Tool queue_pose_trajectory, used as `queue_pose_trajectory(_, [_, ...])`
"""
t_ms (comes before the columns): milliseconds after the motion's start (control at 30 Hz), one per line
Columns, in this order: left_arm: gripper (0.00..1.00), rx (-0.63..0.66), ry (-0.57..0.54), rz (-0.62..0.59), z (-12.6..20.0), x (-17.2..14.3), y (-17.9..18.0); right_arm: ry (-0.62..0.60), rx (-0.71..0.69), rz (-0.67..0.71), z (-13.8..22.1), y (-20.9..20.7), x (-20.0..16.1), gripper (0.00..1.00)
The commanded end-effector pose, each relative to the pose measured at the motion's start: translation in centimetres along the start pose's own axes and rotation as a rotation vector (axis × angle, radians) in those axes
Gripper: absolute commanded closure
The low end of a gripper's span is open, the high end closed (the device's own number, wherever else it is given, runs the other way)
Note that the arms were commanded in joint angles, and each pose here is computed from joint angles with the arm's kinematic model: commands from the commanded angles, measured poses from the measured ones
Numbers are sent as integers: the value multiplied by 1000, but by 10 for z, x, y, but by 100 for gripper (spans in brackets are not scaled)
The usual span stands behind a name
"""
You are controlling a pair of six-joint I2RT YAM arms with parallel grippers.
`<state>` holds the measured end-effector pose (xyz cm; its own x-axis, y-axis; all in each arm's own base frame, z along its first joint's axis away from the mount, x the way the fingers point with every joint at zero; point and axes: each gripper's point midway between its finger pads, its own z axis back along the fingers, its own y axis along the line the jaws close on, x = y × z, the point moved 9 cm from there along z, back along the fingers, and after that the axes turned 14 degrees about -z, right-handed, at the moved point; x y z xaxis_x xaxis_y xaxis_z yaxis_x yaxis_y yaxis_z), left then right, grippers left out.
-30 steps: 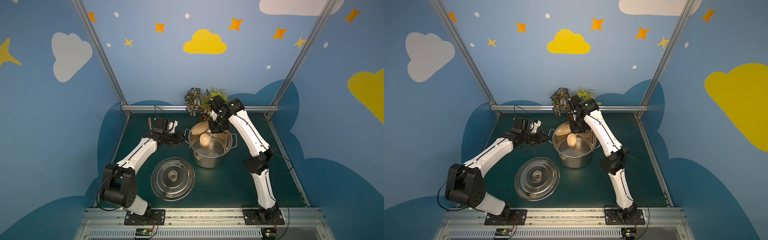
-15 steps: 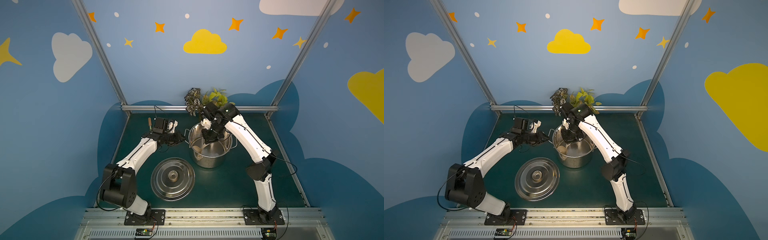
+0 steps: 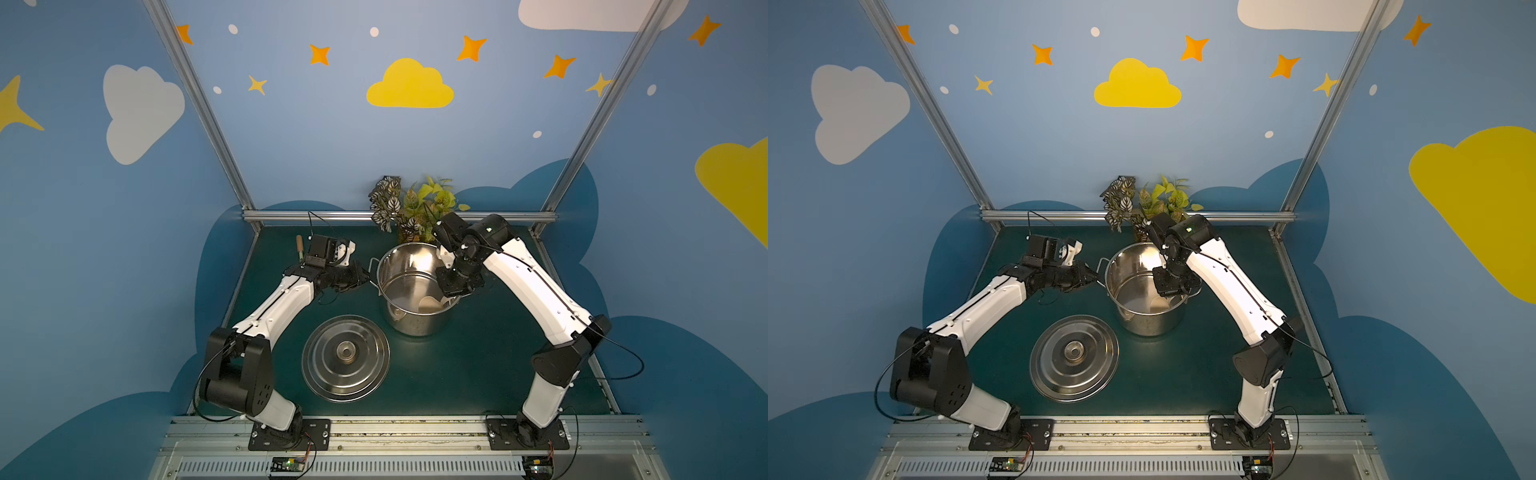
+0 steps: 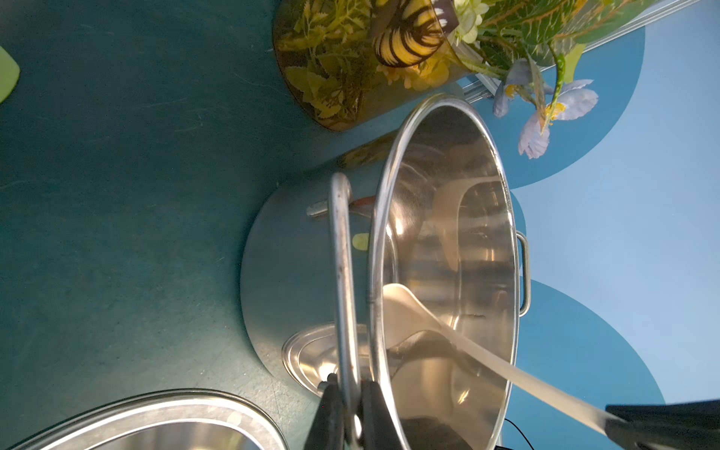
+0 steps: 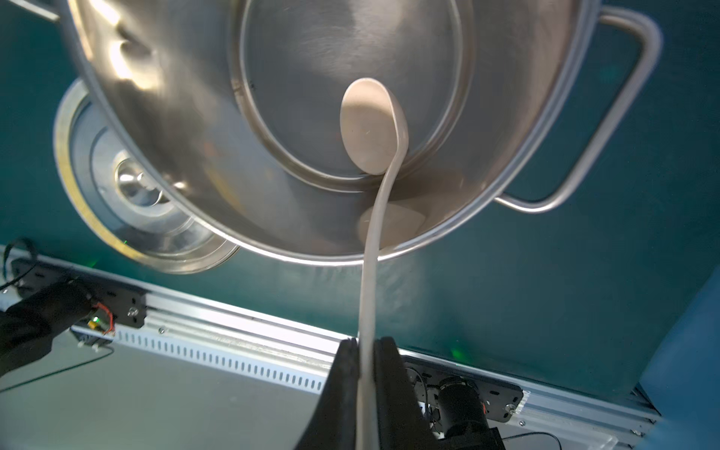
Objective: Stir the soup with a spoon
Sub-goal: Stir the soup in the pan with a stick.
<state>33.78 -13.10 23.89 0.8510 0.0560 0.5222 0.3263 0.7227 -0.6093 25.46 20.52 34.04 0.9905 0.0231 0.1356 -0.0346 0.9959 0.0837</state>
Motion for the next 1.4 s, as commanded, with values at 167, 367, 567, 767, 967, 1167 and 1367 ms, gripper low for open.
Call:
queue_pose_trajectory(167, [95, -20, 45, -26, -1, -12, -1, 9, -126, -76, 8, -30, 14, 100])
queue_pose_trajectory(367, [95, -20, 42, -29, 0, -12, -2, -3, -100, -92, -2, -19, 41, 100])
queue_pose_trajectory(567, [95, -23, 45, -27, 0, -12, -2, 0, 18, -68, -9, 9, 59, 100])
queue_pose_trajectory(767, [95, -22, 46, -25, -1, -13, -1, 23, 177, 9, -19, 48, 65, 100])
queue_pose_trajectory(967, [95, -22, 46, -26, -1, -13, -1, 46, 255, 101, -14, 75, 46, 100])
queue_pose_trajectory(1167, [95, -22, 44, -26, 0, -13, -2, 39, 260, 200, 5, 83, 14, 100])
queue_pose_trajectory(1367, [95, -20, 38, -30, 1, -12, -3, 40, 174, 201, 19, 63, -14, 100])
